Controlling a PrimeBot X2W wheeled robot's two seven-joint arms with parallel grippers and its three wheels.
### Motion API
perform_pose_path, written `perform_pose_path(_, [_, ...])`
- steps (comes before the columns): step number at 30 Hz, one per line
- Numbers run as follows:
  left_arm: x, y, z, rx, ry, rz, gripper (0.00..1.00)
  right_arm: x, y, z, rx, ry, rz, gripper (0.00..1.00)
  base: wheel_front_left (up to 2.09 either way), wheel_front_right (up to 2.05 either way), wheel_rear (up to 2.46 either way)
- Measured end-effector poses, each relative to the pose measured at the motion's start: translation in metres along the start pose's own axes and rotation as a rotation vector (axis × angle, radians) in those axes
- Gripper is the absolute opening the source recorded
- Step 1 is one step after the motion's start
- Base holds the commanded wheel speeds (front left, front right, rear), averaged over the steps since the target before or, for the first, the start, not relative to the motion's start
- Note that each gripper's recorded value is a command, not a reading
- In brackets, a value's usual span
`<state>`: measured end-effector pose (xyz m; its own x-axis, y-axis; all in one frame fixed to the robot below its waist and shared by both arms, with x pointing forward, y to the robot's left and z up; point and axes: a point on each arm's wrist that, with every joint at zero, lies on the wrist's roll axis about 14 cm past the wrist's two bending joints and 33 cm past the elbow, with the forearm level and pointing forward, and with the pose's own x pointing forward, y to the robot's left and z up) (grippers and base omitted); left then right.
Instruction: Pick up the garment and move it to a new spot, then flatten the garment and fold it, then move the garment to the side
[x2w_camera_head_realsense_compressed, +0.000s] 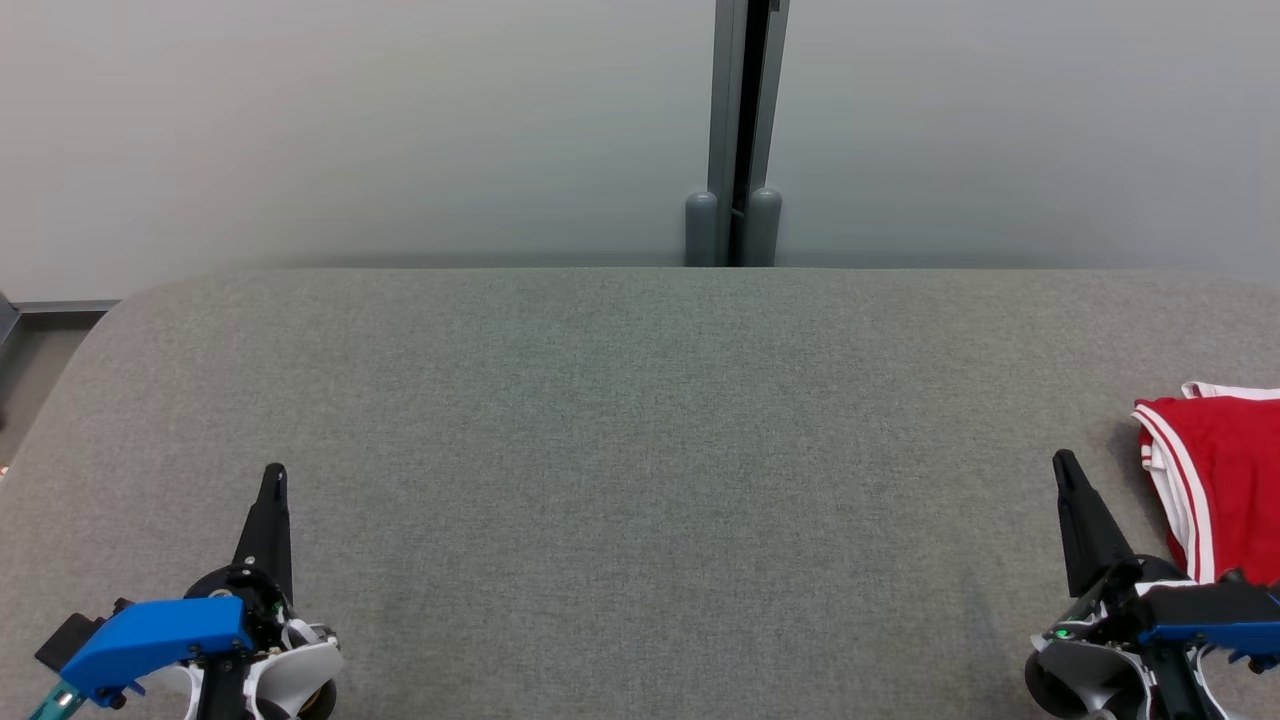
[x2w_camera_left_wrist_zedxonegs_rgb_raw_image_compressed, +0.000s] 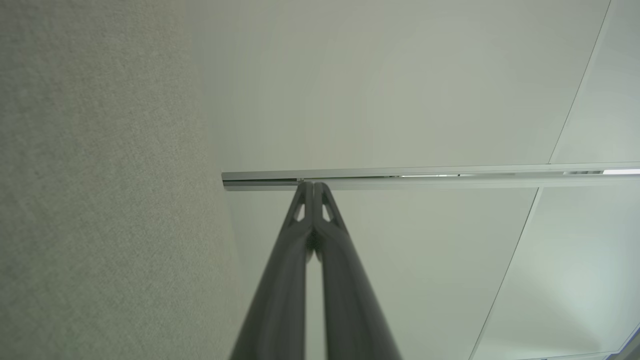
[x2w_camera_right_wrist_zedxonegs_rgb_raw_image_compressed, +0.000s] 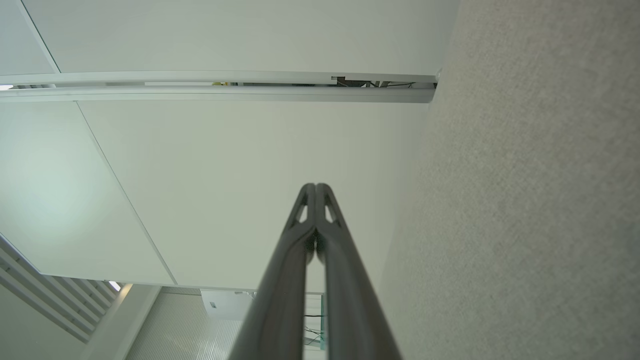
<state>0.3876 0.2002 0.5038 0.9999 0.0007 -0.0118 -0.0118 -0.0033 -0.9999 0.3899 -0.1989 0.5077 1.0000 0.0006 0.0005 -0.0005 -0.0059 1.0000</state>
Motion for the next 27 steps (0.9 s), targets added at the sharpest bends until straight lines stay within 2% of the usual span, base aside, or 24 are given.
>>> perform_pose_path(27, [0.0, -0.0001, 0.0, 0.0, 0.0, 0.0, 0.0, 0.0, 0.0, 0.0, 0.0, 0.0, 0.0, 0.0, 0.0, 0.0, 0.0])
